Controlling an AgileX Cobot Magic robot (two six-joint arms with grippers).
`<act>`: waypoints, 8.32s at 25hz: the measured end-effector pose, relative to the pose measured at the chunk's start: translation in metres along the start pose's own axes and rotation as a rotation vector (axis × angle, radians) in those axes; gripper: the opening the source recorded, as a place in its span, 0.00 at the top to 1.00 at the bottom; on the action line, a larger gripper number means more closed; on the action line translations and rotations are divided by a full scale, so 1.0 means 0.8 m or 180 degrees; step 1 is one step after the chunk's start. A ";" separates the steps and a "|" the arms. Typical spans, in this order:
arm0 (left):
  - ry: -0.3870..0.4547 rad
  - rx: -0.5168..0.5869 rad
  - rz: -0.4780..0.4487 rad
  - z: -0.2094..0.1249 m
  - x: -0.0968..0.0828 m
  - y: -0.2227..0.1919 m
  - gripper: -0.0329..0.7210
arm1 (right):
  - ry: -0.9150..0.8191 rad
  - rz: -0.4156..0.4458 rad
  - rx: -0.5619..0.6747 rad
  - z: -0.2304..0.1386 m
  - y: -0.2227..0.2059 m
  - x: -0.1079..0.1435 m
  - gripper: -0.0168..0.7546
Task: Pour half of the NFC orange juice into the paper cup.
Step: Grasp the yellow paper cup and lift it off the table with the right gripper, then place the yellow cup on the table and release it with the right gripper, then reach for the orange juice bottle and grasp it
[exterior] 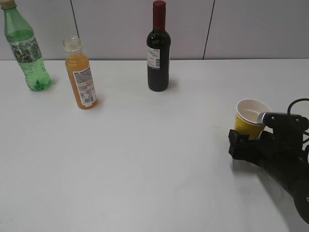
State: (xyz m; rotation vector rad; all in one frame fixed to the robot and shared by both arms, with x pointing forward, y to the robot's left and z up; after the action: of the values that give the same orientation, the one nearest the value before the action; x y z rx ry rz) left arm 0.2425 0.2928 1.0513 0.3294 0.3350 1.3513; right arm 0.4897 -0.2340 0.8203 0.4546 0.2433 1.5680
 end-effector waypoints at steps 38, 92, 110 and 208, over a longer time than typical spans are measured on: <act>0.0000 0.0000 0.0000 0.000 0.000 0.000 0.38 | 0.0367 0.0299 0.0035 0.005 -0.003 0.012 0.38; 0.0000 0.0000 0.0000 0.000 0.000 0.000 0.38 | 0.1751 0.3673 0.0091 -0.007 -0.105 0.244 0.39; 0.0000 0.0000 0.0000 0.000 0.000 0.000 0.38 | 0.1674 0.3657 0.0141 -0.006 -0.105 0.243 0.12; 0.0002 0.0000 -0.0003 0.000 0.000 0.000 0.38 | 0.0541 -0.0030 0.1108 0.144 0.312 -0.038 0.21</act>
State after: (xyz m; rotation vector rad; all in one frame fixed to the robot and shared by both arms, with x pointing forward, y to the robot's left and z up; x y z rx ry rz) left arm 0.2425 0.2927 1.0513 0.3289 0.3355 1.3506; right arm 0.3141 -0.2925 1.0254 0.5886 0.6544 1.5608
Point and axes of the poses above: a point on each arm's last joint axis where the gripper is mounted, y pointing back along that axis away from the gripper, x along the wrist's bending axis when the last joint is at zero, z = x × y, the point moved 1 cm from there along -y, pointing out along that axis toward the gripper
